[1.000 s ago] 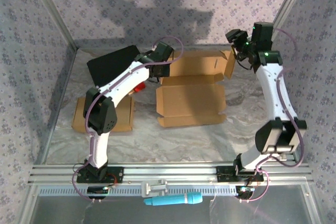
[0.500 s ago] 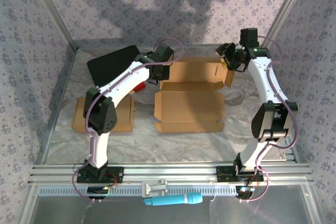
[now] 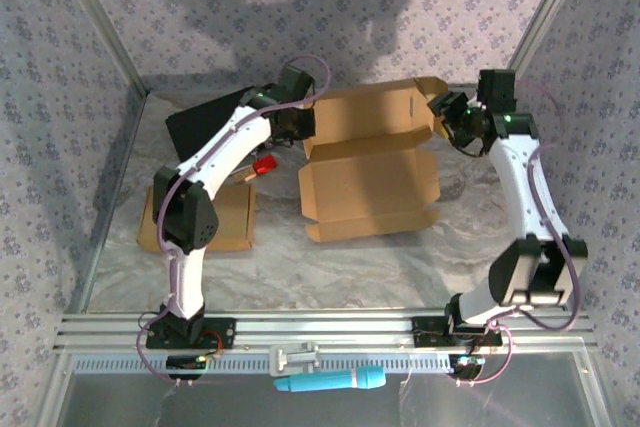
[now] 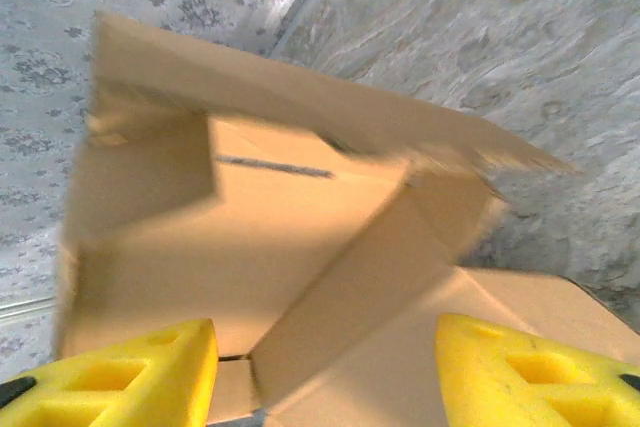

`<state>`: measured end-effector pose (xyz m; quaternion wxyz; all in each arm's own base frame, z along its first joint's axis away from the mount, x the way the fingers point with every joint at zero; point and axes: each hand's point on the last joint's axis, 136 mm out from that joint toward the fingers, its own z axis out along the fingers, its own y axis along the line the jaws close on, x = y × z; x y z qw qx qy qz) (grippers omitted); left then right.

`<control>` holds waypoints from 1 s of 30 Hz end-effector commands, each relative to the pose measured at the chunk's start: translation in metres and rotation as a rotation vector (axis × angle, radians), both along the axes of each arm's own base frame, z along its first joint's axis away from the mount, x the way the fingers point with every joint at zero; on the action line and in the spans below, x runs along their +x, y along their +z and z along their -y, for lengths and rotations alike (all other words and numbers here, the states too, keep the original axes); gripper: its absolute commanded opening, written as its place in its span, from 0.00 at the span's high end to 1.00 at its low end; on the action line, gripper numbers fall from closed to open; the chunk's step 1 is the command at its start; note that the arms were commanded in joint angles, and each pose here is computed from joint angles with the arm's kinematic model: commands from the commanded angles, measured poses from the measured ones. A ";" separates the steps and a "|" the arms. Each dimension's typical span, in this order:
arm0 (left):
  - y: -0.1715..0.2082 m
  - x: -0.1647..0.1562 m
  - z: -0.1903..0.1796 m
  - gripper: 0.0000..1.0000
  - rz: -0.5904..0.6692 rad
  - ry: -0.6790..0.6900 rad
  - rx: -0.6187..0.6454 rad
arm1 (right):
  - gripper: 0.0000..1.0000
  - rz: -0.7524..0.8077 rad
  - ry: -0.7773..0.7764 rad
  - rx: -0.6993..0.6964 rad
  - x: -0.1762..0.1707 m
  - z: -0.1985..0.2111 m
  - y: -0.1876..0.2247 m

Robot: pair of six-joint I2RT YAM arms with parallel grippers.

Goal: Fold the paper box

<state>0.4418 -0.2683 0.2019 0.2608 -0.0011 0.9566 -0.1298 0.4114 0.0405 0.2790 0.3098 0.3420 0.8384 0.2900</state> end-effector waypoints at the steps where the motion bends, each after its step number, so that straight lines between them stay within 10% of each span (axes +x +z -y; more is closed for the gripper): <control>1: 0.022 -0.004 0.000 1.00 -0.024 0.000 -0.081 | 0.41 -0.012 0.014 -0.075 -0.013 -0.004 -0.019; 30: 0.027 -0.001 0.002 1.00 -0.061 -0.038 -0.108 | 0.67 0.102 0.299 -0.335 0.042 -0.046 -0.024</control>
